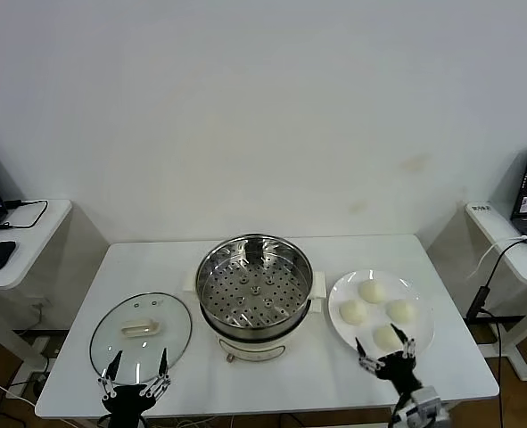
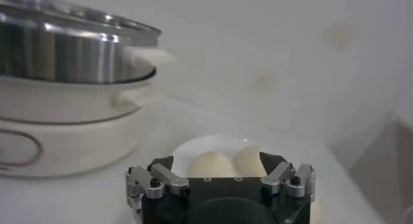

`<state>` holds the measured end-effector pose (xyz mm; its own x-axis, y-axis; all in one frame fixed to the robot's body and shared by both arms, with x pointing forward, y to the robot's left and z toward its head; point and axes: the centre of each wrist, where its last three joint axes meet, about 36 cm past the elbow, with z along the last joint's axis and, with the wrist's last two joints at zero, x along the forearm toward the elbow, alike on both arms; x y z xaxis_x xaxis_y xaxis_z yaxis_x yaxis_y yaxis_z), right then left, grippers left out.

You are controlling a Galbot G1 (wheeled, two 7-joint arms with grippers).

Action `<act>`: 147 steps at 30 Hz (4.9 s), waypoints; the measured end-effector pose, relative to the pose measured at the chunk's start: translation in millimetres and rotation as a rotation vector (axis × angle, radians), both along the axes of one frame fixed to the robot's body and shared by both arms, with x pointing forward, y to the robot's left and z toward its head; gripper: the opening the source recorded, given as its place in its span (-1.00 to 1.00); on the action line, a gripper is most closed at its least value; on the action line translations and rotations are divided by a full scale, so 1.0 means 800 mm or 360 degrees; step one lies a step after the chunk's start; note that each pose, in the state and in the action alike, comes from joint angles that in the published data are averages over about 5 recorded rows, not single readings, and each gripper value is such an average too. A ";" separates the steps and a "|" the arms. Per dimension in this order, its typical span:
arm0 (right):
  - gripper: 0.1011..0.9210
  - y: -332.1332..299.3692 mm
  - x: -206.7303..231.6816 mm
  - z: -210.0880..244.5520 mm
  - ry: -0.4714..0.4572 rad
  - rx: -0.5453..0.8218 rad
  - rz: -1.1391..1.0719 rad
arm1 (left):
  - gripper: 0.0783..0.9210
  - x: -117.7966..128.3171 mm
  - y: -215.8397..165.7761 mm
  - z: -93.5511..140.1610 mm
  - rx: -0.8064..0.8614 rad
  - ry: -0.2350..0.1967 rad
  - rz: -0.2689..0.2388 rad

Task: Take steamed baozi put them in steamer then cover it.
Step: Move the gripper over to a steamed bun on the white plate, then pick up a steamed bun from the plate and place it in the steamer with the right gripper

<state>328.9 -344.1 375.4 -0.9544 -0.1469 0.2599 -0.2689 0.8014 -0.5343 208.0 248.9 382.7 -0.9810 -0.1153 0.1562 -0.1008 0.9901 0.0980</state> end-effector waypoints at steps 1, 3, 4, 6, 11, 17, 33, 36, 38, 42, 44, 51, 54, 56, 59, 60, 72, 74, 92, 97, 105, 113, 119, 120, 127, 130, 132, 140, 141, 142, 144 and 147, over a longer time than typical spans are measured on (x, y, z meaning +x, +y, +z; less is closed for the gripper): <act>0.76 -0.004 0.005 0.002 -0.0002 -0.0033 0.0014 | 0.77 0.001 0.000 0.001 0.0002 -0.0003 0.0003; 0.76 -0.015 0.019 0.010 -0.0007 -0.0130 0.0057 | 0.77 0.003 0.001 0.002 0.0008 -0.0008 0.0010; 0.76 -0.023 0.029 0.016 -0.0009 -0.0193 0.0086 | 0.77 0.005 0.001 0.003 0.0011 -0.0012 0.0015; 0.76 -0.036 0.049 0.028 -0.0009 -0.0308 0.0148 | 0.77 0.007 0.001 0.004 0.0017 -0.0017 0.0024; 0.76 -0.064 0.106 0.059 0.0026 -0.0555 0.0331 | 0.77 0.011 -0.003 0.006 0.0031 -0.0041 0.0046; 0.76 -0.083 0.177 0.099 0.0155 -0.0795 0.0554 | 0.77 0.013 -0.008 0.013 0.0042 -0.0082 0.0070; 0.76 -0.074 0.307 0.168 0.0721 -0.1107 0.1048 | 0.77 0.020 -0.007 0.025 0.0063 -0.0157 0.0115; 0.76 -0.069 0.322 0.166 0.0809 -0.1141 0.1089 | 0.77 0.022 -0.005 0.026 0.0068 -0.0166 0.0123; 0.76 -0.065 0.332 0.162 0.0865 -0.1161 0.1112 | 0.77 0.024 -0.004 0.026 0.0071 -0.0171 0.0128; 0.76 -0.056 0.349 0.152 0.0959 -0.1194 0.1142 | 0.77 0.027 0.000 0.026 0.0077 -0.0172 0.0137; 0.76 -0.051 0.357 0.145 0.1002 -0.1204 0.1154 | 0.77 0.028 0.002 0.025 0.0080 -0.0172 0.0139; 0.76 -0.037 0.379 0.119 0.1134 -0.1232 0.1169 | 0.77 0.033 0.010 0.026 0.0091 -0.0172 0.0150; 0.76 -0.032 0.387 0.111 0.1169 -0.1242 0.1160 | 0.77 0.034 0.013 0.025 0.0096 -0.0169 0.0156; 0.76 -0.030 0.392 0.106 0.1186 -0.1246 0.1150 | 0.77 0.035 0.014 0.024 0.0099 -0.0168 0.0161; 0.76 -0.027 0.399 0.101 0.1203 -0.1246 0.1132 | 0.77 0.035 0.016 0.023 0.0102 -0.0166 0.0166; 0.76 -0.026 0.402 0.100 0.1208 -0.1246 0.1124 | 0.77 0.035 0.016 0.023 0.0103 -0.0166 0.0167; 0.52 -0.013 0.426 0.090 0.1267 -0.1262 0.1091 | 0.77 0.037 0.021 0.020 0.0116 -0.0169 0.0178; 0.47 -0.011 0.426 0.087 0.1279 -0.1265 0.1094 | 0.77 0.037 0.021 0.020 0.0116 -0.0169 0.0178; 0.21 -0.009 0.431 0.103 0.1292 -0.1271 0.1137 | 0.77 0.037 0.019 0.022 0.0114 -0.0176 0.0171; 0.17 -0.009 0.431 0.121 0.1268 -0.1275 0.1159 | 0.77 0.038 0.019 0.023 0.0114 -0.0179 0.0167; 0.17 -0.003 0.430 0.181 0.1155 -0.1277 0.1213 | 0.77 0.039 0.020 0.029 0.0117 -0.0187 0.0147; 0.18 0.029 0.441 0.272 0.0945 -0.1287 0.1309 | 0.77 0.044 0.023 0.033 0.0108 -0.0193 0.0130; 0.18 0.072 0.453 0.339 0.0773 -0.1311 0.1404 | 0.77 0.047 0.028 0.035 0.0106 -0.0201 0.0128; 0.18 0.082 0.455 0.348 0.0744 -0.1320 0.1428 | 0.77 0.047 0.029 0.036 0.0107 -0.0202 0.0128; 0.18 0.170 0.458 0.379 0.0561 -0.1445 0.1664 | 0.77 0.050 0.035 0.038 0.0106 -0.0210 0.0135; 0.18 0.212 0.455 0.379 0.0497 -0.1529 0.1791 | 0.77 0.051 0.037 0.039 0.0105 -0.0215 0.0142; 0.18 0.238 0.453 0.377 0.0460 -0.1586 0.1873 | 0.77 0.051 0.038 0.039 0.0103 -0.0217 0.0148; 0.20 0.322 0.444 0.353 0.0380 -0.1825 0.2173 | 0.77 0.051 0.041 0.042 0.0096 -0.0227 0.0167; 0.20 0.331 0.443 0.348 0.0375 -0.1858 0.2206 | 0.77 0.051 0.041 0.043 0.0095 -0.0228 0.0168; 0.20 0.338 0.442 0.344 0.0370 -0.1892 0.2238 | 0.77 0.051 0.041 0.043 0.0094 -0.0228 0.0169; 0.20 0.352 0.441 0.338 0.0359 -0.1957 0.2293 | 0.77 0.052 0.040 0.044 0.0092 -0.0229 0.0169; 0.21 0.367 0.442 0.329 0.0337 -0.2049 0.2354 | 0.77 0.052 0.040 0.043 0.0088 -0.0229 0.0172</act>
<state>682.2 -50.7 638.7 -0.2283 -0.3256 0.9175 -0.3747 -0.8404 -0.3914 249.7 280.7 417.4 -0.9741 -0.2259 0.0058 -0.2233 0.9662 0.1286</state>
